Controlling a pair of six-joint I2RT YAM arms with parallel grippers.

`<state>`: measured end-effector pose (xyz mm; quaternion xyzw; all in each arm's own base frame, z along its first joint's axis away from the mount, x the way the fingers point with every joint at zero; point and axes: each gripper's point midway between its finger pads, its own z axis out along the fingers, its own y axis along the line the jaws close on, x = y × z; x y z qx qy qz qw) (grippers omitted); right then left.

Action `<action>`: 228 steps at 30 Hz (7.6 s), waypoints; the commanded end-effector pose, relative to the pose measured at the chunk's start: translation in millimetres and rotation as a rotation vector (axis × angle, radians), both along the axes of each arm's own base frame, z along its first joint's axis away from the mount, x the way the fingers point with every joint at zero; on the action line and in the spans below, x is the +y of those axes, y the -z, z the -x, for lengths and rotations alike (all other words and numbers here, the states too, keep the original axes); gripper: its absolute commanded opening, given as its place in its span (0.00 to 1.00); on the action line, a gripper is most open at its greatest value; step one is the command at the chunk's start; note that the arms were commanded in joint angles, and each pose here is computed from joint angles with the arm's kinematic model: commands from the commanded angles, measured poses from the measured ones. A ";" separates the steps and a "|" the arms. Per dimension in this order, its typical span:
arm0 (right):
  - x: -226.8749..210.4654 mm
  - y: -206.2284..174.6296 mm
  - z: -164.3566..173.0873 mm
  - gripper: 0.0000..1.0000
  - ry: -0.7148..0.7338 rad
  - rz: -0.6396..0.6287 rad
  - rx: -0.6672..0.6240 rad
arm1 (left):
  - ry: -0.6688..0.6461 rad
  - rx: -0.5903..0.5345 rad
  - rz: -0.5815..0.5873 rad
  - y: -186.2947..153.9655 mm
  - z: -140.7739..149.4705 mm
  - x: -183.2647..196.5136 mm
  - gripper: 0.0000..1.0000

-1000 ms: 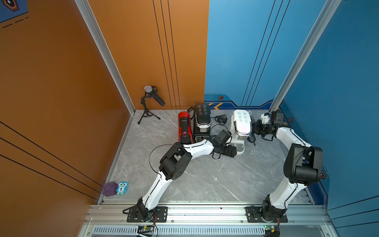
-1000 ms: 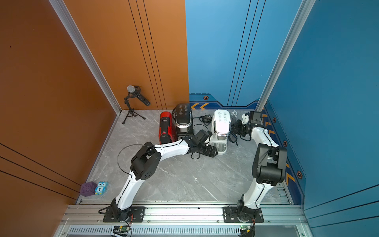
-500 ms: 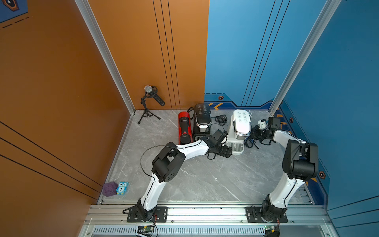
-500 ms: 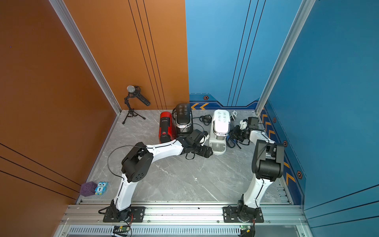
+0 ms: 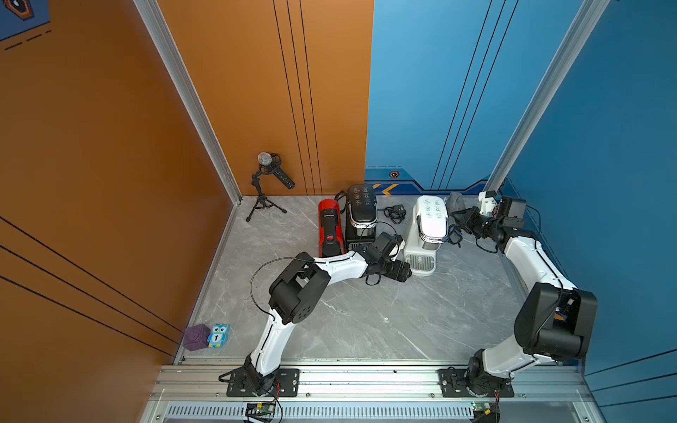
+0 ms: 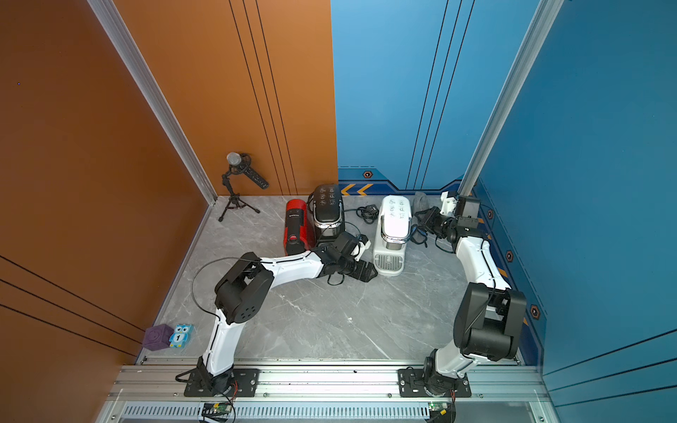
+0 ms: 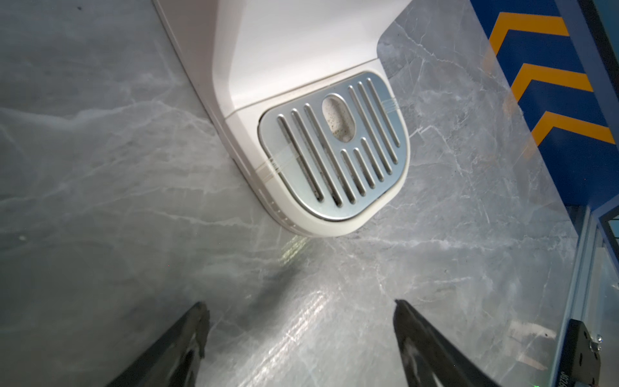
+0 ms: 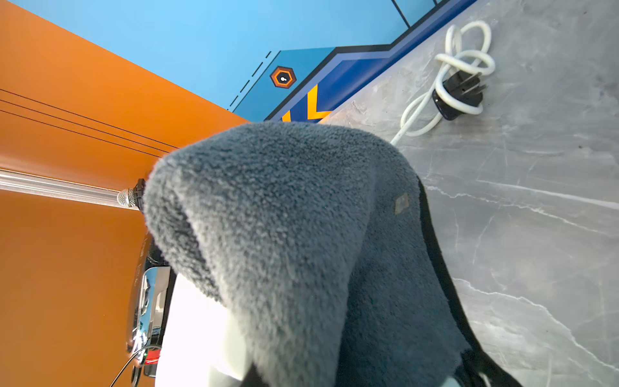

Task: Wipe the surface of a coffee machine
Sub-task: Wipe the dirt from the surface of the coffee machine, then adjust the cleaning item, then wipe the dirt from the surface of the coffee machine.

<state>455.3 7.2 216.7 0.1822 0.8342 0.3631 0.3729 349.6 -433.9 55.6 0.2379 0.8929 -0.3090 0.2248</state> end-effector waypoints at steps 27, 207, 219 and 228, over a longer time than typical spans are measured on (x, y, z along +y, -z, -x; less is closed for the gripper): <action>11.6 -14.0 14.1 0.17 -0.012 0.075 -0.064 | 0.075 -0.089 0.039 -8.6 40.5 -18.7 0.89; 49.7 -65.8 124.8 0.59 0.042 0.445 -0.374 | -0.385 -0.467 0.206 -136.9 -135.1 -31.0 0.00; 48.6 -66.8 128.1 0.59 0.044 0.452 -0.376 | -0.329 -0.402 0.109 -86.5 -107.5 -48.9 0.00; 43.6 -63.6 129.8 0.59 0.061 0.466 -0.362 | -0.274 -0.336 0.117 -63.0 -77.7 -73.5 0.00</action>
